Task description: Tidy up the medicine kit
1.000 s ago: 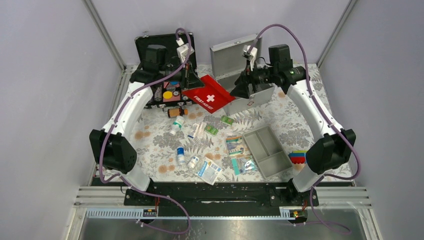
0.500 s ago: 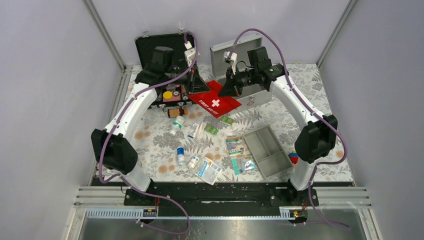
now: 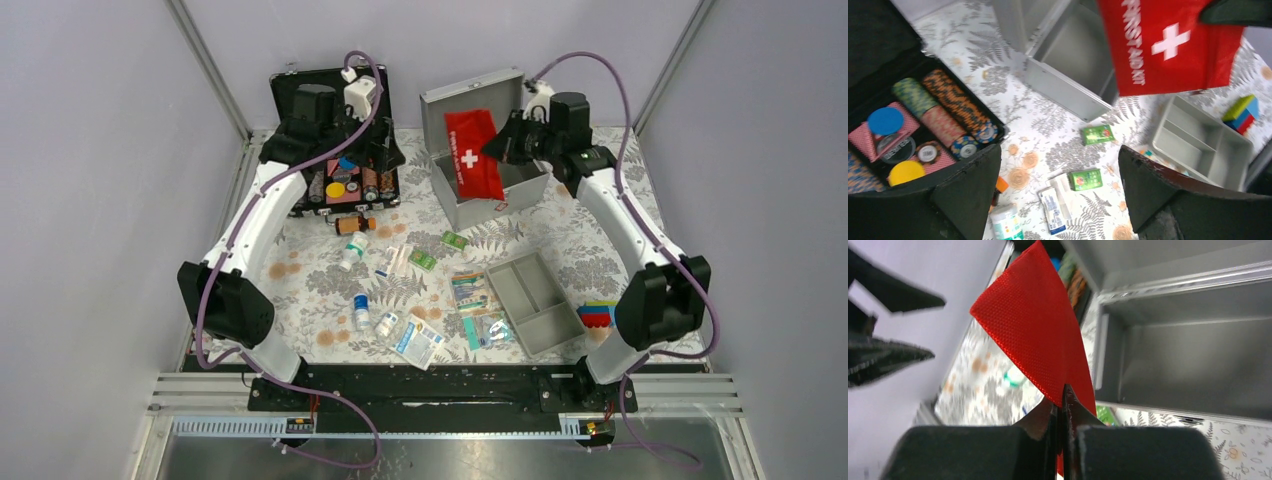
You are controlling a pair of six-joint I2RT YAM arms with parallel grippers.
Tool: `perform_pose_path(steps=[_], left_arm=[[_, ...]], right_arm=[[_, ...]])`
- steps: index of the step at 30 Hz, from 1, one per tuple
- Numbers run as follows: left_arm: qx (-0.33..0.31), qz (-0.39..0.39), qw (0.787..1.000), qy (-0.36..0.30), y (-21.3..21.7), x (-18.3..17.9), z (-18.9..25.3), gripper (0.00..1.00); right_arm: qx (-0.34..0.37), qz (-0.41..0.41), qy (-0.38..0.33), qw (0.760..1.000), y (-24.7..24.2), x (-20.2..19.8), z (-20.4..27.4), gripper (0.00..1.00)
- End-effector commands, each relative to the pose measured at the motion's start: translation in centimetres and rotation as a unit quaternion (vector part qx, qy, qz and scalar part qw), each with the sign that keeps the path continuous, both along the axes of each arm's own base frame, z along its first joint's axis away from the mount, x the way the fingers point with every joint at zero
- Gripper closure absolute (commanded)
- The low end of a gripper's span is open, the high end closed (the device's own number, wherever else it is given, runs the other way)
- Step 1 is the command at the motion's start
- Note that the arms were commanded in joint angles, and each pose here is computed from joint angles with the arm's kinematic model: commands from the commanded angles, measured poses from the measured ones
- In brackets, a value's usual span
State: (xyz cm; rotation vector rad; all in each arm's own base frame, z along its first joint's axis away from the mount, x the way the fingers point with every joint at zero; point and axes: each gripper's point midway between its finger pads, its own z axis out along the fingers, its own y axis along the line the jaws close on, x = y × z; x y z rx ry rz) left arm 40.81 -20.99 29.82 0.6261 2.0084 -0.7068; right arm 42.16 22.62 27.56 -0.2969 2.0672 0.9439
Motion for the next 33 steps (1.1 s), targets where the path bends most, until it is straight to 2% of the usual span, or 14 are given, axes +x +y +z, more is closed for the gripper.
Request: perform_pose_path(steps=[1, 5, 9, 13, 18, 27, 31, 33], left_arm=[[0.013, 0.093, 0.995, -0.031, 2.5, 1.9, 2.9, 0.14], [0.018, 0.071, 0.997, -0.012, 2.2, 0.7, 2.1, 0.14], [0.027, 0.068, 0.997, 0.000, 2.4, 0.0, 1.5, 0.15], [0.043, 0.062, 0.997, -0.012, 2.8, -0.3, 1.4, 0.15], [0.052, 0.059, 0.997, -0.011, 3.1, -0.6, 1.0, 0.15], [0.073, 0.052, 0.996, -0.004, 3.4, -0.8, -0.1, 0.15], [0.078, 0.051, 0.996, 0.004, 3.4, -1.1, -0.7, 0.15], [0.080, 0.047, 0.996, 0.005, 3.2, -1.2, -0.9, 0.15]], right_arm=[[0.095, -0.191, -0.065, 0.975, -3.0, 3.8, 7.4, 1.00], [0.092, -0.318, -0.021, 0.943, -6.1, 6.7, 5.6, 1.00], [0.083, -0.440, 0.053, 0.893, -9.0, 8.7, 1.7, 1.00], [0.093, -0.523, 0.110, 0.840, -10.7, 9.2, -1.5, 1.00], [0.102, -0.572, 0.154, 0.799, -11.5, 9.3, -4.5, 1.00], [0.123, -0.611, 0.202, 0.756, -10.6, 11.6, -8.9, 1.00], [0.129, -0.650, 0.205, 0.720, -11.1, 12.3, -10.0, 1.00], [0.129, -0.649, 0.207, 0.721, -10.5, 12.6, -10.3, 1.00]])
